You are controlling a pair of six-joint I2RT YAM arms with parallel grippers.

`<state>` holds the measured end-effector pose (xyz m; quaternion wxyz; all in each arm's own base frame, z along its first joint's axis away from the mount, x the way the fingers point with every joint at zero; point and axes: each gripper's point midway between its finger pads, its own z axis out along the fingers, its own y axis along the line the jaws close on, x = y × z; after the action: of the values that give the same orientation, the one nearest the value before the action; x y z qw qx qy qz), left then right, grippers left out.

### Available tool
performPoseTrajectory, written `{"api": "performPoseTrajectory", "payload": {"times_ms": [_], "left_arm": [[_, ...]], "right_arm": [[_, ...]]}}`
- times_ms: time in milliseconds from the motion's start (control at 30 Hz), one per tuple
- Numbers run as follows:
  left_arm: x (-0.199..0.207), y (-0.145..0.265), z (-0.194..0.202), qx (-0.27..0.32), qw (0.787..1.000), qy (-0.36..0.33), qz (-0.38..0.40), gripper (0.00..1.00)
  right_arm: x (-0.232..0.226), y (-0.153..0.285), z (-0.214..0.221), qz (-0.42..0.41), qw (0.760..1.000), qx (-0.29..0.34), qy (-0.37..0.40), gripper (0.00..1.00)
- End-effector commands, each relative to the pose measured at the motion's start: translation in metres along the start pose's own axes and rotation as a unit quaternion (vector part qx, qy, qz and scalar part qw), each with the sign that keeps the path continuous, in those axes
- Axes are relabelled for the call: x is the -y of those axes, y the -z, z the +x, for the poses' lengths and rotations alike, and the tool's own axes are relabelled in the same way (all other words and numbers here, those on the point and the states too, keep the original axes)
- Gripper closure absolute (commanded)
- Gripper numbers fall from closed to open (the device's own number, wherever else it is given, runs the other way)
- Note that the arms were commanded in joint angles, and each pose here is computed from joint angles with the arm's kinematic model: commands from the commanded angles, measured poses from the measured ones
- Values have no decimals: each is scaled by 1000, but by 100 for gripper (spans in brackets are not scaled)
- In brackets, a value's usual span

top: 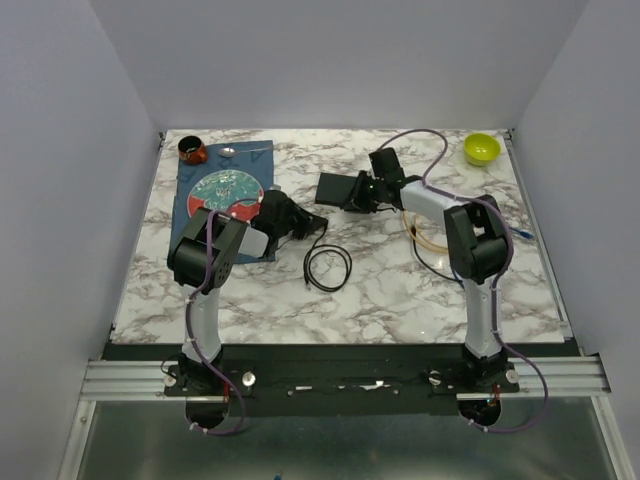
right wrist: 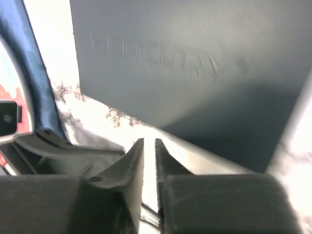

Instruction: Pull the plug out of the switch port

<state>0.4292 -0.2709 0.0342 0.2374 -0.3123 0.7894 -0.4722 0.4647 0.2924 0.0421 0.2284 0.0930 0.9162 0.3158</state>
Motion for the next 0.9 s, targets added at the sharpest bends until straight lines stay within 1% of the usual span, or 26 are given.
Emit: {"api": "performPoseTrajectory", "payload": {"times_ms": [0, 33, 67, 100, 133, 167, 233, 267, 300, 333, 400, 467, 500, 567, 600, 633, 667, 700, 800, 867], "left_arm": [[39, 22, -7, 6, 998, -60, 25, 100], [48, 25, -7, 7, 997, -68, 31, 100], [58, 28, -9, 10, 996, -80, 40, 100], [73, 34, -11, 14, 994, -90, 54, 100], [79, 38, -10, 14, 994, -95, 59, 100], [87, 41, -10, 16, 992, -105, 66, 100], [108, 48, -8, 14, 989, -117, 85, 100], [115, 50, -8, 15, 988, -121, 90, 100], [128, 53, -8, 18, 986, -132, 101, 100], [133, 54, -2, 12, 985, -140, 101, 100], [147, 54, 1, 10, 981, -160, 109, 100], [149, 52, 11, -1, 980, -168, 102, 100], [150, 49, 13, -5, 980, -170, 101, 100], [148, 43, 24, -21, 980, -170, 100, 100], [147, 38, 30, -33, 980, -169, 99, 100], [146, 34, 36, -40, 980, -168, 98, 100], [147, 31, 41, -49, 980, -165, 100, 100], [153, 25, 56, -72, 977, -171, 109, 100], [172, 19, 75, -92, 970, -181, 131, 100], [185, 18, 97, -114, 963, -194, 147, 100]], "right_arm": [[-47, 69, -59, -26, 990, 133, 31, 67], [-48, 81, -62, -23, 988, 147, 32, 62], [-61, 104, -70, -33, 984, 171, 37, 61], [-62, 116, -74, -28, 981, 190, 35, 60], [-57, 121, -70, -21, 980, 193, 30, 60], [-67, 143, -73, -34, 976, 213, 27, 60], [-72, 156, -69, -53, 973, 223, 28, 60], [-65, 156, -56, -55, 975, 214, 32, 60], [-72, 166, -48, -79, 975, 205, 43, 60], [-74, 167, -39, -89, 976, 194, 50, 59], [-76, 162, -12, -115, 980, 144, 73, 57], [-76, 158, 14, -124, 982, 107, 89, 54], [-64, 153, 31, -114, 985, 92, 91, 54], [-64, 164, 46, -112, 984, 100, 100, 54], [-43, 161, 57, -82, 987, 103, 90, 54], [-54, 182, 51, -105, 980, 140, 97, 55], [-56, 190, 53, -115, 976, 153, 104, 55], [-52, 197, 54, -115, 973, 168, 112, 55], [-47, 227, 53, -104, 964, 210, 125, 55], [-49, 246, 51, -108, 958, 231, 134, 55]]}}
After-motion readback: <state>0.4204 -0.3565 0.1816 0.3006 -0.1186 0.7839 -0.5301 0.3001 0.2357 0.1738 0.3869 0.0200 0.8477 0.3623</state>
